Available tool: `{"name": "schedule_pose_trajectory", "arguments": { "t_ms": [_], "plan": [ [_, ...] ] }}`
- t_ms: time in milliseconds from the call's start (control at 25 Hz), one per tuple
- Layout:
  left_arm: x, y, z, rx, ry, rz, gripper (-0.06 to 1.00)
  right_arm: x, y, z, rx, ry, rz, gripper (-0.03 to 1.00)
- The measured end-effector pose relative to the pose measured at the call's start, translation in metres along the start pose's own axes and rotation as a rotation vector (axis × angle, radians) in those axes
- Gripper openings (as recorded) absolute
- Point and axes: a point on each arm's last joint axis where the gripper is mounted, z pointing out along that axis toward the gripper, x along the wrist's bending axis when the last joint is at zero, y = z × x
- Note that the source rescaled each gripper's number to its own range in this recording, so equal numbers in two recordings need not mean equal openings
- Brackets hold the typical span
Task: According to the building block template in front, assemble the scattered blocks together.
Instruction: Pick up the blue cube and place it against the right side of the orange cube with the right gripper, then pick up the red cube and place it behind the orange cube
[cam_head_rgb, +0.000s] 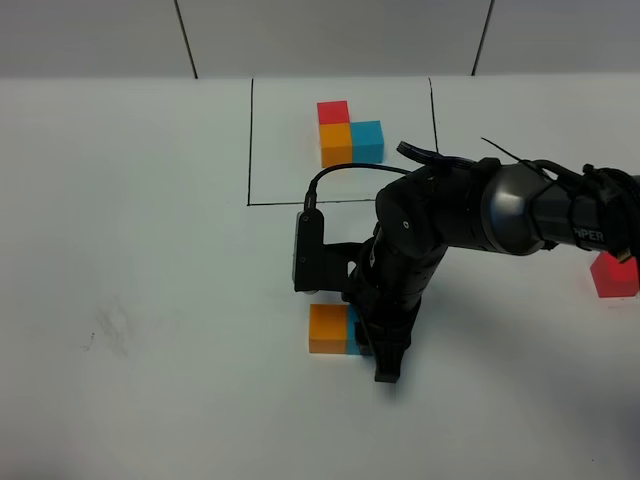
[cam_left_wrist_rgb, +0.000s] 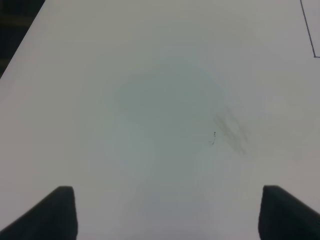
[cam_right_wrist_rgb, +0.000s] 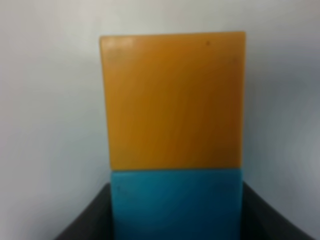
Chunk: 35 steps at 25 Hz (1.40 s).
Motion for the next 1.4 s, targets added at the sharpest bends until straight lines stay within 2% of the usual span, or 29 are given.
{"name": "schedule_pose_trajectory", "arguments": {
  "t_ms": [480,520,560,720,800,960,1080,1200,1400],
  "plan": [
    [0.0,0.0,0.0,0.0,0.0,0.0,0.66,0.0,0.0,0.0,-0.002,0.002,0.003,0.23],
    [0.0,0.0,0.0,0.0,0.0,0.0,0.66,0.0,0.0,0.001,-0.002,0.003,0.008,0.27],
    [0.0,0.0,0.0,0.0,0.0,0.0,0.66,0.0,0.0,0.001,-0.002,0.005,0.017,0.36],
    [0.0,0.0,0.0,0.0,0.0,0.0,0.66,0.0,0.001,-0.006,-0.012,-0.008,0.089,0.84],
    [0.0,0.0,0.0,0.0,0.0,0.0,0.66,-0.001,0.002,-0.023,-0.024,-0.041,0.137,0.94],
    [0.0,0.0,0.0,0.0,0.0,0.0,0.66,-0.006,-0.015,-0.07,-0.068,-0.108,0.364,1.0],
    [0.0,0.0,0.0,0.0,0.0,0.0,0.66,-0.009,-0.052,-0.097,-0.103,-0.149,0.621,0.99],
    [0.0,0.0,0.0,0.0,0.0,0.0,0.66,-0.013,-0.097,-0.118,-0.16,-0.233,0.894,0.94],
    [0.0,0.0,0.0,0.0,0.0,0.0,0.66,-0.029,-0.156,-0.14,-0.169,-0.38,1.224,0.91]
  ]
}}
